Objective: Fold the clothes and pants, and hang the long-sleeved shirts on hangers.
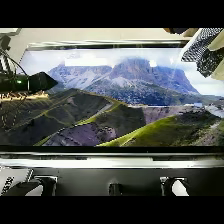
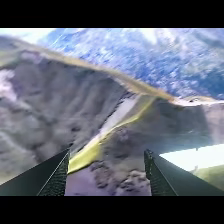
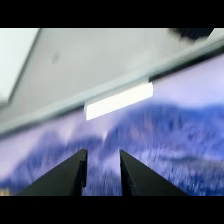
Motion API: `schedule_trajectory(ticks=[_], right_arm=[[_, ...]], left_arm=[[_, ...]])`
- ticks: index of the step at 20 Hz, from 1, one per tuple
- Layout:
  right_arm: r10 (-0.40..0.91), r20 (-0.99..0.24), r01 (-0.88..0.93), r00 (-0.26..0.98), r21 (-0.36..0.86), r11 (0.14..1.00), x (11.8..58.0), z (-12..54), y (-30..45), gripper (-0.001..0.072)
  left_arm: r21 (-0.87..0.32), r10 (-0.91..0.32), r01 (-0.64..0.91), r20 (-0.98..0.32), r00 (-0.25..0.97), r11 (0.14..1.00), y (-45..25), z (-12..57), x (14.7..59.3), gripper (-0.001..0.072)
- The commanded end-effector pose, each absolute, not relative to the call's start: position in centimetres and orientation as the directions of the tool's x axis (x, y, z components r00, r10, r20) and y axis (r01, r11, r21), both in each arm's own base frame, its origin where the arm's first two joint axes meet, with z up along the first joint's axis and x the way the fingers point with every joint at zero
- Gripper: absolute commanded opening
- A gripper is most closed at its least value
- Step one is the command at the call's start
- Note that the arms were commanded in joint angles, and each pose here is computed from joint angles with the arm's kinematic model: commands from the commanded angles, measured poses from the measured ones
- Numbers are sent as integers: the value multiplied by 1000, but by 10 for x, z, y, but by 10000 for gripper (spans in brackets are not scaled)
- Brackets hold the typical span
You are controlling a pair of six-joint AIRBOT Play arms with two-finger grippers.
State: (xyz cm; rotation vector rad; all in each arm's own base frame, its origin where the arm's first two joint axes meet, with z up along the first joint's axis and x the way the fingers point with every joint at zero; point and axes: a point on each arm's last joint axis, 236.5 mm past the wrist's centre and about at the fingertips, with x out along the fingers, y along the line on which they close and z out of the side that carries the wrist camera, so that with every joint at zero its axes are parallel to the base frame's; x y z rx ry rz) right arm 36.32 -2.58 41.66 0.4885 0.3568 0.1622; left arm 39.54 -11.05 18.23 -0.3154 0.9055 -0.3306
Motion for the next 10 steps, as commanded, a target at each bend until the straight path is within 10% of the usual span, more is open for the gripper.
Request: schedule_trajectory(ticks=[1,3,10], right_arm=[[290,-576,-138,764,293,946,395,330,41,246],[228,-737,-198,636,129,972,400,275,70,166],[191,-897,-334,399,52,941,413,159,116,28]], left_arm=[[-392,-395,125,-747,535,911,-103,156,391,510],[-384,-392,127,-762,515,915,-102,145,387,288],[-274,-333,190,-814,476,943,-94,116,382,32]])
